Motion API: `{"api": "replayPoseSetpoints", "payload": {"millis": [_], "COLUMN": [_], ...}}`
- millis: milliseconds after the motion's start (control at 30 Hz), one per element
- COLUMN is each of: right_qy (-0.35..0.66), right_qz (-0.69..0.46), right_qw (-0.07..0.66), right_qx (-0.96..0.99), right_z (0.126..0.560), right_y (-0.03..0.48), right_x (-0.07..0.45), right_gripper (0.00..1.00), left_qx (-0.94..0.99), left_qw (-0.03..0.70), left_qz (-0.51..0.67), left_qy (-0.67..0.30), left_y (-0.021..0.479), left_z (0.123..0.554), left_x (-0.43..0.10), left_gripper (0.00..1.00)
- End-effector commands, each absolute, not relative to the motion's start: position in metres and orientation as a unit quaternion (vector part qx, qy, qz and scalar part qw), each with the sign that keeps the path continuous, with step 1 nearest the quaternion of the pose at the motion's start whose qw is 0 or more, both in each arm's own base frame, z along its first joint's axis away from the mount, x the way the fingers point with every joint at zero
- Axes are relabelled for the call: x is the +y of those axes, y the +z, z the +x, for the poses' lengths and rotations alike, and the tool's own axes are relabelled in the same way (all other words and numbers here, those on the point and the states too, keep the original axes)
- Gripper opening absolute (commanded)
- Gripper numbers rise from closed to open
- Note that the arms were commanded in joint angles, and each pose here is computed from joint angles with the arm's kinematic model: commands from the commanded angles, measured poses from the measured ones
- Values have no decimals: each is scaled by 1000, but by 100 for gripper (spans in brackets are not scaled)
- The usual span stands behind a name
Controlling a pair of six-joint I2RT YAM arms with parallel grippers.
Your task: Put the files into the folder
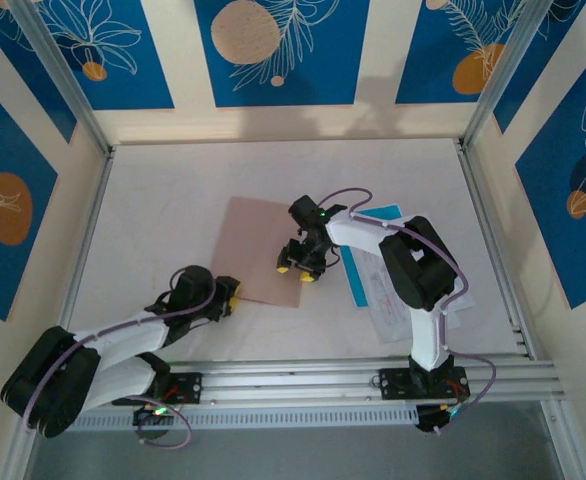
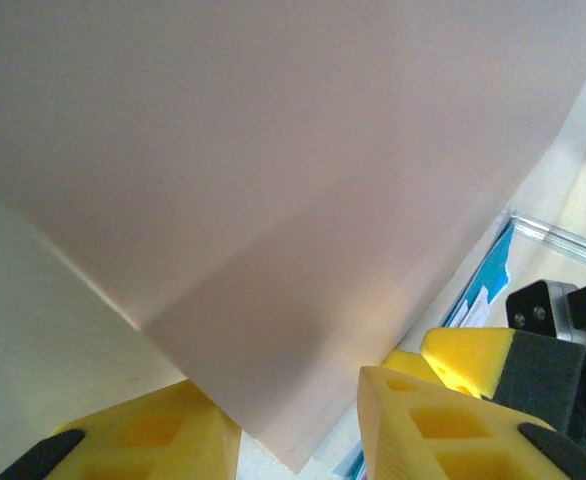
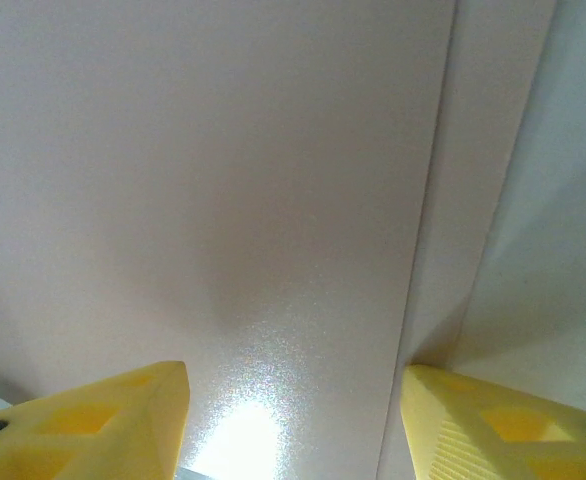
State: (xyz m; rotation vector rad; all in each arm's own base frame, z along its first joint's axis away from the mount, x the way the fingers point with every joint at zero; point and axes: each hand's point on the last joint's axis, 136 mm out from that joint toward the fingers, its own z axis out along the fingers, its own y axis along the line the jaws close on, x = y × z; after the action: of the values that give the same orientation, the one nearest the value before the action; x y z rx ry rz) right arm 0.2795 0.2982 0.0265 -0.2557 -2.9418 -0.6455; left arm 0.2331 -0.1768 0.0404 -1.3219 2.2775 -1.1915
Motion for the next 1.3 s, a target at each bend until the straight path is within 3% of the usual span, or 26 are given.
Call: {"api": "replayPoseSetpoints", "payload": {"millis": [0,233,467,667,900,1133,1200,1267], "right_qy": [-196,-219,-256,-302,-355,-388,-390,-391], "right_qz": [-82,-80,-76,-82,-110,-131,-134,-138], "right_qw": [100,107,95,82,80,86,86,84], "right_qx": [-972,-966,-959,-946,-925,-908,-907,-906], "right_z": [263,265,272,280,285,293,293,295], "right_y": [10,12,26,53,72,80,81,83], "right_x": [294,299,304,306,304,315,315,315], "right_gripper": [60,60,65,71,71,59,49,33], "left_qx": [773,772,756,739,721,714,712,712], "left_qw": [140,139,145,150,142,133,134,131], "left_qz": [-455,-446,-442,-459,-478,-477,-475,-473], "left_qy": [-418,-431,-461,-470,-481,-496,-500,-502], "left_y": [44,43,57,71,81,82,85,86], "left_z": [236,238,245,243,238,237,237,236], "left_x": [-180,-192,-205,-200,-195,-198,-199,-200], "left_gripper": [34,27,0,0,0,0,0,0]}}
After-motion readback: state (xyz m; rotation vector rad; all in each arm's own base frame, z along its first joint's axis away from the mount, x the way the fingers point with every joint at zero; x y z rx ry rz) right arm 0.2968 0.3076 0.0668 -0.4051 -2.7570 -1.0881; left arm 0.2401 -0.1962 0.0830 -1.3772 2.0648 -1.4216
